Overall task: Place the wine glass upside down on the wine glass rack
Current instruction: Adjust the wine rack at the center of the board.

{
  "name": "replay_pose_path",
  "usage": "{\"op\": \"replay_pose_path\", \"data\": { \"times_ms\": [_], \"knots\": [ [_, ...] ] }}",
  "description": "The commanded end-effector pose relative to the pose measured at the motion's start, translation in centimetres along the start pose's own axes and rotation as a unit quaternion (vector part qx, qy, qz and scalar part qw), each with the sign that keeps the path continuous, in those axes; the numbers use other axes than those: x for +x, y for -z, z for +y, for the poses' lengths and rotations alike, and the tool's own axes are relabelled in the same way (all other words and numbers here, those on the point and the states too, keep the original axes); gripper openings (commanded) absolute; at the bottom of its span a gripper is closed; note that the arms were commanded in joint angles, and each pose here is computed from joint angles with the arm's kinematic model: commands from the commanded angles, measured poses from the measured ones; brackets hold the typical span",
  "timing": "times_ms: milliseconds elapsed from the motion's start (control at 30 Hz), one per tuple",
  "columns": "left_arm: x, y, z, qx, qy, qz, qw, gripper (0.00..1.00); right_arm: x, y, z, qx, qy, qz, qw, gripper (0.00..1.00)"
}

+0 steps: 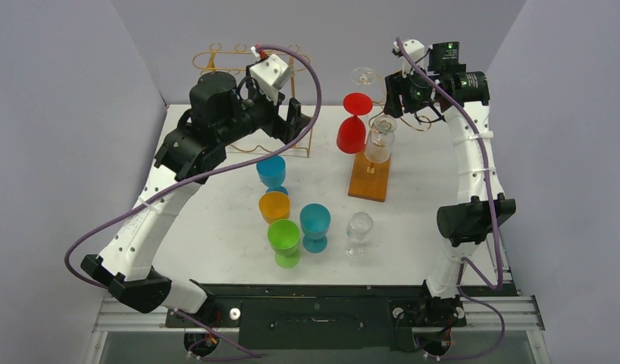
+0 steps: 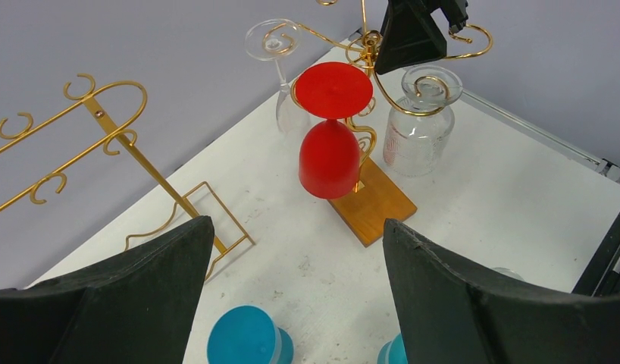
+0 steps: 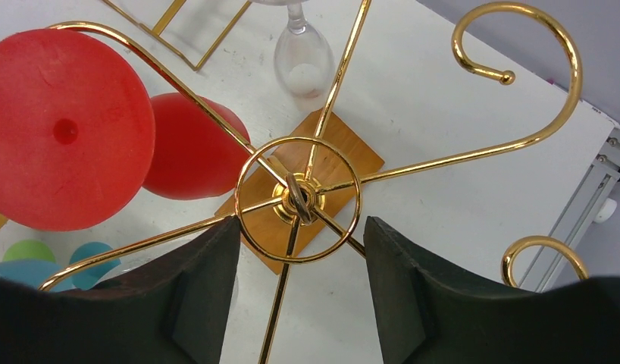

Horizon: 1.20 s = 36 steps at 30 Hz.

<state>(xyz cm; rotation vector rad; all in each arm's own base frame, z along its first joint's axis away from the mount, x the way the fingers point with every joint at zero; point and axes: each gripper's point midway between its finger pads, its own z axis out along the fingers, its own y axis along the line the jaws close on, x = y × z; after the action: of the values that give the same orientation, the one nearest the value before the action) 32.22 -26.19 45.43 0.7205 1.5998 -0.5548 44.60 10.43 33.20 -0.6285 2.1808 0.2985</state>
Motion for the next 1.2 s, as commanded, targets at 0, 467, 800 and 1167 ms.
{"op": "replay_pose_path", "data": {
  "times_ms": [0,467,800,1167],
  "knots": [
    [-2.7,1.3,0.2,-0.007,-0.006,-0.047,0.999,0.79,0.6,-1.7,-0.4,0.012,-0.019,0.011,1.000,0.49],
    [-2.3,1.7,0.1,-0.007,-0.002,-0.044,0.999,0.79,2.9,-2.9,-0.9,0.052,-0.108,0.024,0.992,0.25],
    [-2.4,1.8,-0.1,-0.005,-0.002,-0.048,0.999,0.79,3.9,-4.4,0.7,0.046,-0.147,0.031,0.988,0.12],
    [-2.5,2.2,-0.1,-0.005,-0.003,-0.050,0.999,0.79,4.8,-5.6,1.3,0.055,-0.158,0.055,0.984,0.12]
  ]
}}
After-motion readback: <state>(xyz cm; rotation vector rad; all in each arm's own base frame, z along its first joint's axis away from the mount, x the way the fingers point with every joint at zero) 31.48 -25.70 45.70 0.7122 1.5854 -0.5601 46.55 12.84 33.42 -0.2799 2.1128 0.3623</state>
